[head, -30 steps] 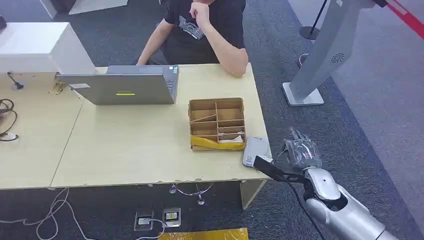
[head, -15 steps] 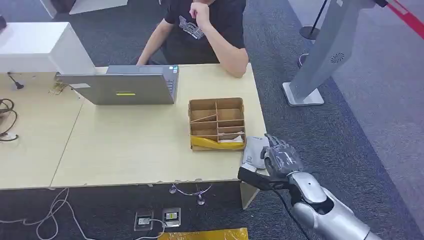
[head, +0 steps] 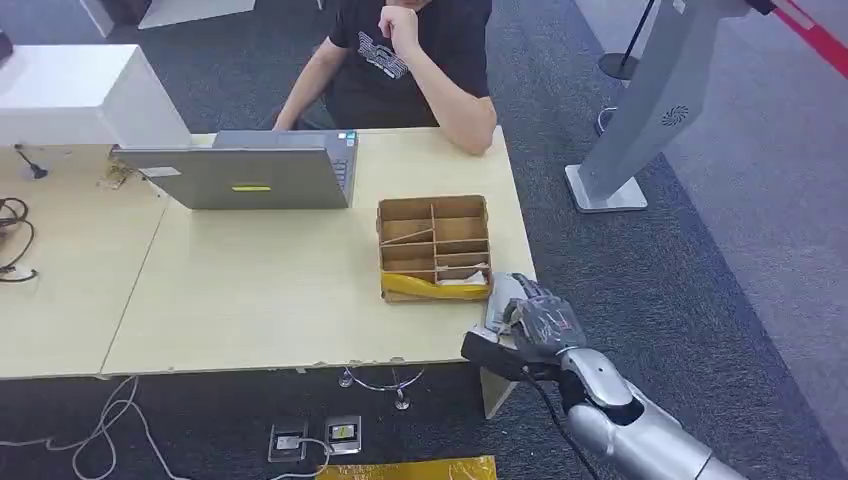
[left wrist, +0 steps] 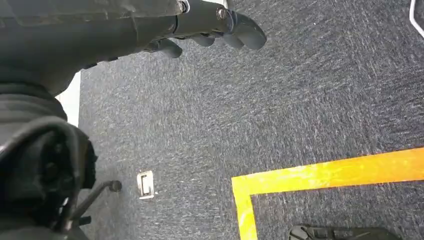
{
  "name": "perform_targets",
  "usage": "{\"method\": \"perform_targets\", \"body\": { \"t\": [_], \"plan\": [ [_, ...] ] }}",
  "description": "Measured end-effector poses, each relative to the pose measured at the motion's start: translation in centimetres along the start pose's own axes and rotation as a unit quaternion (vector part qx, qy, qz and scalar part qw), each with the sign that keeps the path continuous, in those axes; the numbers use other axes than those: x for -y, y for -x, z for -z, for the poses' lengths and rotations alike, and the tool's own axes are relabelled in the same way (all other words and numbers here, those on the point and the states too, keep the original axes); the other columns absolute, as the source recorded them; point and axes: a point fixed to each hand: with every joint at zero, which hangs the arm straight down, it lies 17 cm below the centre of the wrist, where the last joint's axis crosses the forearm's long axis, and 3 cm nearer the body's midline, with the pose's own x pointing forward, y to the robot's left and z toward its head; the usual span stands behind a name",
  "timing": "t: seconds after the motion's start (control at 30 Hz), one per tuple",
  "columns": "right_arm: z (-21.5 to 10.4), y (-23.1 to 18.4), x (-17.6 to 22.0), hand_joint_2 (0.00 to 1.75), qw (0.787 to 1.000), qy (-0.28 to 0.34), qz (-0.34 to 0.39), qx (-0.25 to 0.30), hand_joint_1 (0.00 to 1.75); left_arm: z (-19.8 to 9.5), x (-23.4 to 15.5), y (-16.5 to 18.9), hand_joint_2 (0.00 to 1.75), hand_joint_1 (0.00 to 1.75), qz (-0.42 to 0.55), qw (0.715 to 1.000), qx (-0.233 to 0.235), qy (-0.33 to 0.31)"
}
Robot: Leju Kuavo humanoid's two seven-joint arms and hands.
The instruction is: Pass the card to the sensor for recognition and then transmit it.
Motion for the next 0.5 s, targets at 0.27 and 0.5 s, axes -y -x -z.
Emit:
{"method": "perform_targets", "body": {
  "t": [0.27,0.5],
  "plan": [
    [0.7,2.5,0.0,1.75,0.999,0.005,0.010,-0.043,1.75,0.1,-0.2,0.1,0.00,0.00,0.000,1.000,-0.001,-0.002],
    [1.2,4.4,1.8,1.75,0.997,0.028,-0.010,-0.064,1.75,0.0,-0.1,0.2,0.00,0.00,-0.001,1.000,-0.001,-0.001]
  ]
}}
